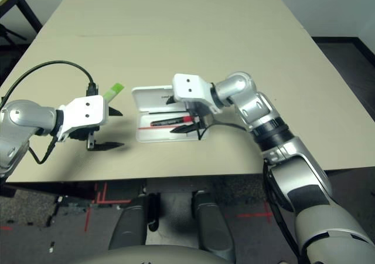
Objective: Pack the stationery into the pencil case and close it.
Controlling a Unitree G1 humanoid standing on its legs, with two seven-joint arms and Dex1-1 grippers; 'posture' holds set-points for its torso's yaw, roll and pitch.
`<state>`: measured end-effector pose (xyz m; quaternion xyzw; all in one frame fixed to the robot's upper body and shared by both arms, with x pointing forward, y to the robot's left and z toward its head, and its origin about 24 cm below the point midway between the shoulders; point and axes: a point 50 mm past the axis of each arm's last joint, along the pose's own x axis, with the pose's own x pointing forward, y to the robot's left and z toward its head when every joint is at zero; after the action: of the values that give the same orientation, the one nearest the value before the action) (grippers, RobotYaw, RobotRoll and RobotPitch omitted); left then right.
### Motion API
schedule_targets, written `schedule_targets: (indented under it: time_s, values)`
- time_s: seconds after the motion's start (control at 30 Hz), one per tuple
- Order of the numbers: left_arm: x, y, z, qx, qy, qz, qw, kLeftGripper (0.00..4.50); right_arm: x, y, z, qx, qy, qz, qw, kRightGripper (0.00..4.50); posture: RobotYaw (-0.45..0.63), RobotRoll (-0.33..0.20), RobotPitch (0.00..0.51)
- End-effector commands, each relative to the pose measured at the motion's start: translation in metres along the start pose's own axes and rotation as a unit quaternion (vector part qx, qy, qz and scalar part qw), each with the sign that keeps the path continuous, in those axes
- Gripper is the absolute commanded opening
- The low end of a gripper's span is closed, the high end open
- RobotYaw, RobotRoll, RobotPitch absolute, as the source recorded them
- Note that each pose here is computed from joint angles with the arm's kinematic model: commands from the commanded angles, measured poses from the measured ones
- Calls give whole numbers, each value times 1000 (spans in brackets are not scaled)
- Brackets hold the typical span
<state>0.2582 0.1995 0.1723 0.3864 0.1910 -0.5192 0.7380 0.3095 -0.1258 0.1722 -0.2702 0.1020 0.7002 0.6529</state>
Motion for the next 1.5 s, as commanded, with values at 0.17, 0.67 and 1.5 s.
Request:
schedule_targets:
  time_s: [0.17, 0.67, 1.5]
  values:
    - [-5, -2, -4, -9, 7, 5, 1000, 4500, -40, 20, 2, 70, -59, -56, 994, 4483, 31, 0, 148]
    - [-13, 4, -12, -56, 23, 45, 997, 4500, -74, 72, 12, 132, -90, -147, 976, 4483, -20, 0, 146]
    - [19, 101, -26, -249, 133, 172, 944, 4500, -56, 68, 4, 142, -56, -133, 979, 4483, -22, 0, 133]
